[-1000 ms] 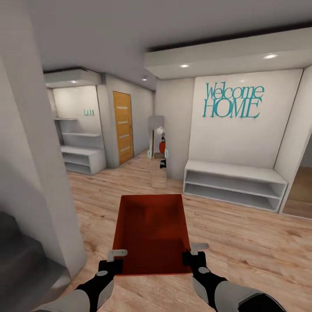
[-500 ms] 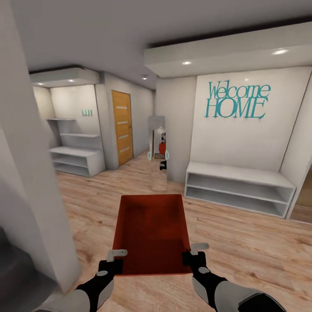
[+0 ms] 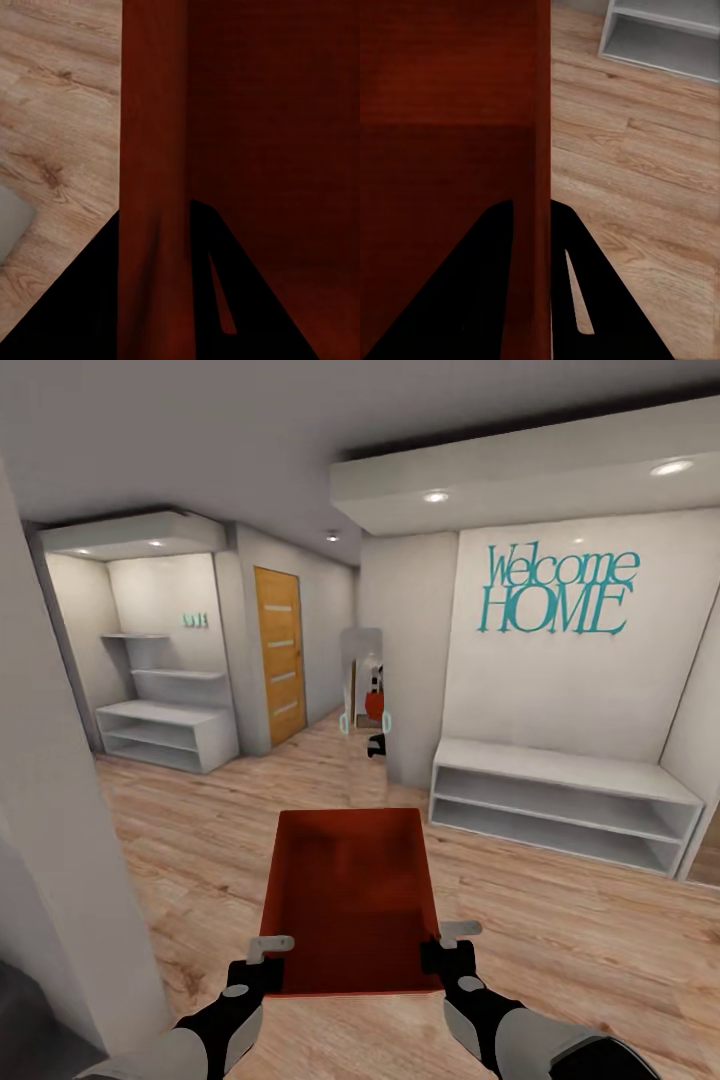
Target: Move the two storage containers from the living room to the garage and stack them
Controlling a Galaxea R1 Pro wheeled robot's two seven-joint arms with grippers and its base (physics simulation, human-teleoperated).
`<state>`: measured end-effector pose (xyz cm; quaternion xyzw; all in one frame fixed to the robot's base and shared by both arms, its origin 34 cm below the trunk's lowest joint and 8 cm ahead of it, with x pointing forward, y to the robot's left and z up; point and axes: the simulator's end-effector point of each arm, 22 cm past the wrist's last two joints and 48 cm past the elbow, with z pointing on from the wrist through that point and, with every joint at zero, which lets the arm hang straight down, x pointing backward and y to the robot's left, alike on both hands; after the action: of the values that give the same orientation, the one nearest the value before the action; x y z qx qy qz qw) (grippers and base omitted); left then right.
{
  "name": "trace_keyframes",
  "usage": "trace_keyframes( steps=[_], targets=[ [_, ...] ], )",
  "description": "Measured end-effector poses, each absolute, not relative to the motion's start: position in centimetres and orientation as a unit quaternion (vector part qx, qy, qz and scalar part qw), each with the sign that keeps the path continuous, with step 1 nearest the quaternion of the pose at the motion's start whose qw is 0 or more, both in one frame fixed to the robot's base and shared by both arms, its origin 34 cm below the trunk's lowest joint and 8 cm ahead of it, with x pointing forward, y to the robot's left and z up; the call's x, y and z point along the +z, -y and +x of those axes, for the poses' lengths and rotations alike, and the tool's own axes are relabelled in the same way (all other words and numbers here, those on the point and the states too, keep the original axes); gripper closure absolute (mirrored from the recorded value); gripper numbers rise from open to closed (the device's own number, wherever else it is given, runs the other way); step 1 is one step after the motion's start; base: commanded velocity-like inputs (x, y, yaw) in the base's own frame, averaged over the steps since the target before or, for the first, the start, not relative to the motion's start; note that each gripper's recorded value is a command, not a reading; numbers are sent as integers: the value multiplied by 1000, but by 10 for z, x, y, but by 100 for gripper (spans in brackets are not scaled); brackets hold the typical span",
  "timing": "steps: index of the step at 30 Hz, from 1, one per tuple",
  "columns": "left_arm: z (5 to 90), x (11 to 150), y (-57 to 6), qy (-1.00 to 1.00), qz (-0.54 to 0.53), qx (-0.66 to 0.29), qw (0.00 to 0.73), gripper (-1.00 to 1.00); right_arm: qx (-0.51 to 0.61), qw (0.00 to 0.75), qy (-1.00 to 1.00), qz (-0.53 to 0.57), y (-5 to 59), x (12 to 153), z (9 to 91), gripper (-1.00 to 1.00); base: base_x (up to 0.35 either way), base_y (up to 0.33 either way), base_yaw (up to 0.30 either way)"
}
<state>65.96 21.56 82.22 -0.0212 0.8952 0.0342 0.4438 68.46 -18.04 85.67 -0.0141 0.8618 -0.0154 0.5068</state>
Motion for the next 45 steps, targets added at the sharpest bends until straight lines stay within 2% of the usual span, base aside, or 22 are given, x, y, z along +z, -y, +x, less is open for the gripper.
trace_keyframes(
  steps=[45],
  targets=[
    [660,822,-216,-895,-21,34,444,100,-16,507,-862,-14,180,857,685,100,321,0,0]
  ],
)
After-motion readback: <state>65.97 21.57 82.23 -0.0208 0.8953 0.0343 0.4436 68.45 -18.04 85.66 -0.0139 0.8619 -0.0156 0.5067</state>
